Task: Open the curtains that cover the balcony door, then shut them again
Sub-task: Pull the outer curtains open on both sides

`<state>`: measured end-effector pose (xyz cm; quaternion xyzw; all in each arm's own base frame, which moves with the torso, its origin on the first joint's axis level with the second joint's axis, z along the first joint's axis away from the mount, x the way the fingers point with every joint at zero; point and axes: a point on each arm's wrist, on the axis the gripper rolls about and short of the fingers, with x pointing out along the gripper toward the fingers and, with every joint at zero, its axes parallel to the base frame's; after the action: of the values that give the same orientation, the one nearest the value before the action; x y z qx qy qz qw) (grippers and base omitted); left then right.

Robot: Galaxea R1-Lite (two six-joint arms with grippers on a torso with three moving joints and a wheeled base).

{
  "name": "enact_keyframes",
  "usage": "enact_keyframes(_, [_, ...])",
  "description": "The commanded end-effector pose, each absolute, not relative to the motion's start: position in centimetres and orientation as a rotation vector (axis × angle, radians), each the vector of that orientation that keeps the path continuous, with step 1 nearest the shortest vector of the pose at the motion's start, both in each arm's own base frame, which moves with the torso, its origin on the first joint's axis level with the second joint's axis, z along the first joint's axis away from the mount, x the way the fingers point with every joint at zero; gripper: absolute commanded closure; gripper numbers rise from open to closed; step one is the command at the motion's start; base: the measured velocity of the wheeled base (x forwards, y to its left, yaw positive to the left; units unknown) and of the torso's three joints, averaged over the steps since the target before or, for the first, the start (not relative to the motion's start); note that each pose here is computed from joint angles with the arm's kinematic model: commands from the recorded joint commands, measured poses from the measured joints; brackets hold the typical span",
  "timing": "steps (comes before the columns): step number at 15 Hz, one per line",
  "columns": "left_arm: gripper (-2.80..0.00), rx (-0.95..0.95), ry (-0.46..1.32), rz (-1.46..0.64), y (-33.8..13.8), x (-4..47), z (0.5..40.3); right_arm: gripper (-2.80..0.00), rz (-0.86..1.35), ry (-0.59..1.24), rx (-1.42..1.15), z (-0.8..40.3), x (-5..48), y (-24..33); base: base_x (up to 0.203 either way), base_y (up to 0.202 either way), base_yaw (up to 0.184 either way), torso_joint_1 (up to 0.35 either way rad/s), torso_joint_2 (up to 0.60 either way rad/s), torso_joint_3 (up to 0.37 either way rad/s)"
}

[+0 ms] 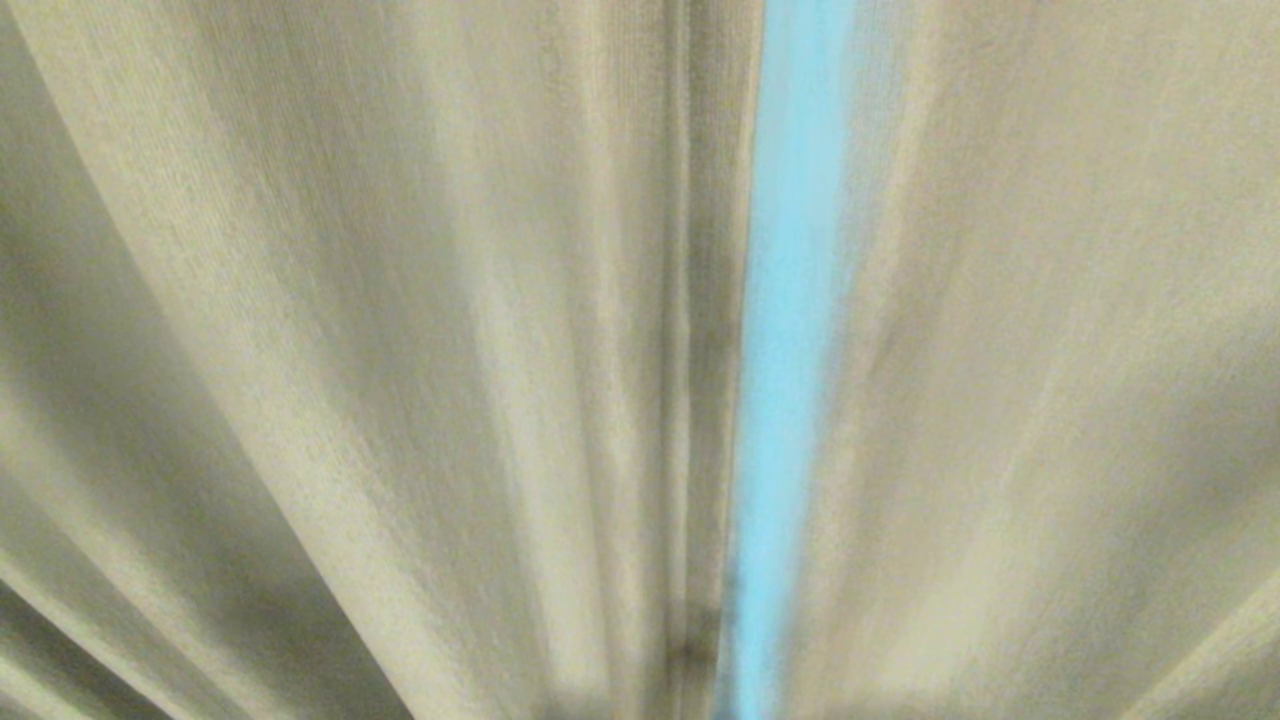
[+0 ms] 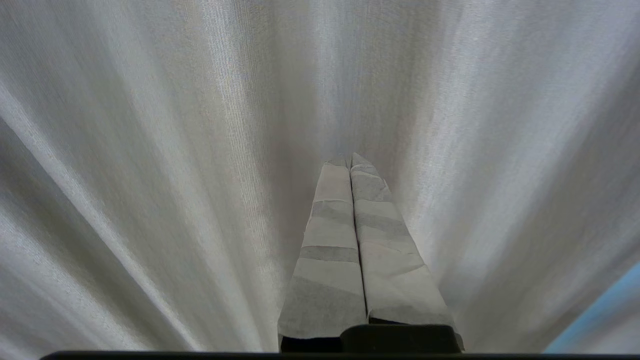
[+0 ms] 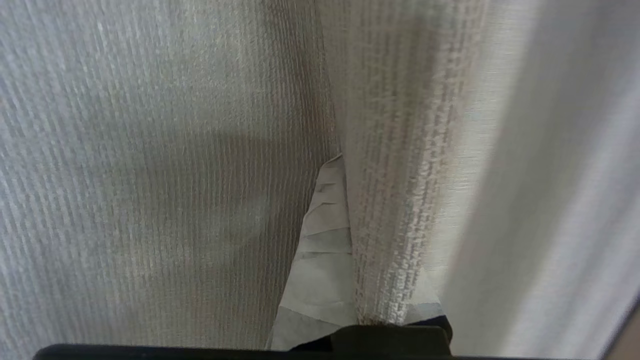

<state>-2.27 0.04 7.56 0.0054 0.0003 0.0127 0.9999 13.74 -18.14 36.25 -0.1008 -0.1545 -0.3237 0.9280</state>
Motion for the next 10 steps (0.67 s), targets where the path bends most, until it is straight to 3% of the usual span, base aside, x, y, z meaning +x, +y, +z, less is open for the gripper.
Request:
enact_keyframes(1, [0.0,0.011,0.0,0.026,0.0,-2.3,7.6,0.0,-0.699,-0.285,-0.189,35.5,13.8,-20.3,0.0,0.0,0.0,0.0,0.0,0.0])
enact_keyframes(10, [0.0,0.011,0.0,0.026,0.0,-2.3,7.6,0.0,-0.771,-0.263,-0.191,34.5,12.8,-23.2,0.0,0.0,0.0,0.0,0.0,0.0])
